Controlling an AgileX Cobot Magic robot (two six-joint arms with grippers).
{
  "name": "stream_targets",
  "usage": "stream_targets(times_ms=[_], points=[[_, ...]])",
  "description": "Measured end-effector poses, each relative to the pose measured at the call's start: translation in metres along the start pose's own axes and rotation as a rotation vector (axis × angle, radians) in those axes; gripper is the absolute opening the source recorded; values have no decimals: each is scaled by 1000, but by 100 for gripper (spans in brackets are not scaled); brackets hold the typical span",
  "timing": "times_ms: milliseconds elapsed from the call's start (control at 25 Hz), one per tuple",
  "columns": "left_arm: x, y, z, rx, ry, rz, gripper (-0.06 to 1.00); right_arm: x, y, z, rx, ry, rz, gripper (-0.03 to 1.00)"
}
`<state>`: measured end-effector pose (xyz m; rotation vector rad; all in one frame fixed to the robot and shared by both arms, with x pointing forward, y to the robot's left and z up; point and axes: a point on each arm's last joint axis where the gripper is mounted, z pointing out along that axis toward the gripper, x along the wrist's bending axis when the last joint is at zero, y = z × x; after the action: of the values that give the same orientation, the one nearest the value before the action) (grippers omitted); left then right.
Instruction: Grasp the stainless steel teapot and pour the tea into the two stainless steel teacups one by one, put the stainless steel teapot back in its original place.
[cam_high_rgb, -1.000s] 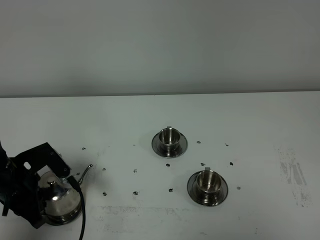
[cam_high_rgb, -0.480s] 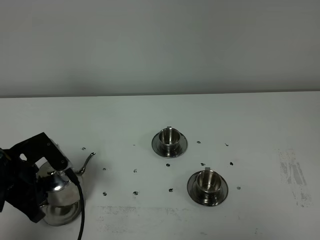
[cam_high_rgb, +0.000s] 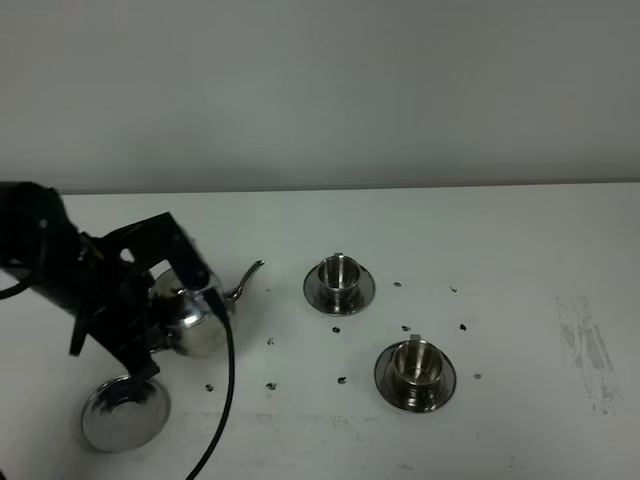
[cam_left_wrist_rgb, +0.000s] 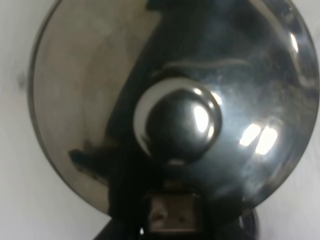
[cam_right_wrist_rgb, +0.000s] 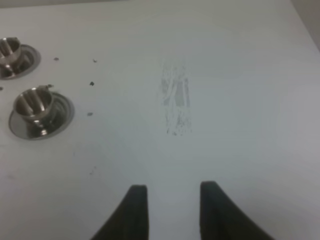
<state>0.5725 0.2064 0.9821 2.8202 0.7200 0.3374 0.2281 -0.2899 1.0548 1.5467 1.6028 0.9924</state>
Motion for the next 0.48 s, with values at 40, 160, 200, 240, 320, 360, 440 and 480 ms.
stream_targets(times_ms=[40, 160, 200, 240, 320, 360, 440, 480], points=[[1, 11, 3, -5, -4, 22, 21, 0, 0, 0, 0, 0, 0, 24], [6, 39, 7, -30, 4, 90, 21, 0, 0, 0, 0, 0, 0, 24], [6, 48, 10, -40, 7, 124, 21, 0, 0, 0, 0, 0, 0, 24], [5, 56, 13, -45, 7, 161, 21, 0, 0, 0, 0, 0, 0, 24], [3, 69, 16, -59, 12, 230, 21, 0, 0, 0, 0, 0, 1, 24], [1, 74, 19, -61, 8, 267, 21, 0, 0, 0, 0, 0, 1, 24], [-5, 83, 23, -66, 6, 342, 21, 0, 0, 0, 0, 0, 1, 24], [-8, 86, 25, -70, 7, 371, 21, 0, 0, 0, 0, 0, 1, 24]])
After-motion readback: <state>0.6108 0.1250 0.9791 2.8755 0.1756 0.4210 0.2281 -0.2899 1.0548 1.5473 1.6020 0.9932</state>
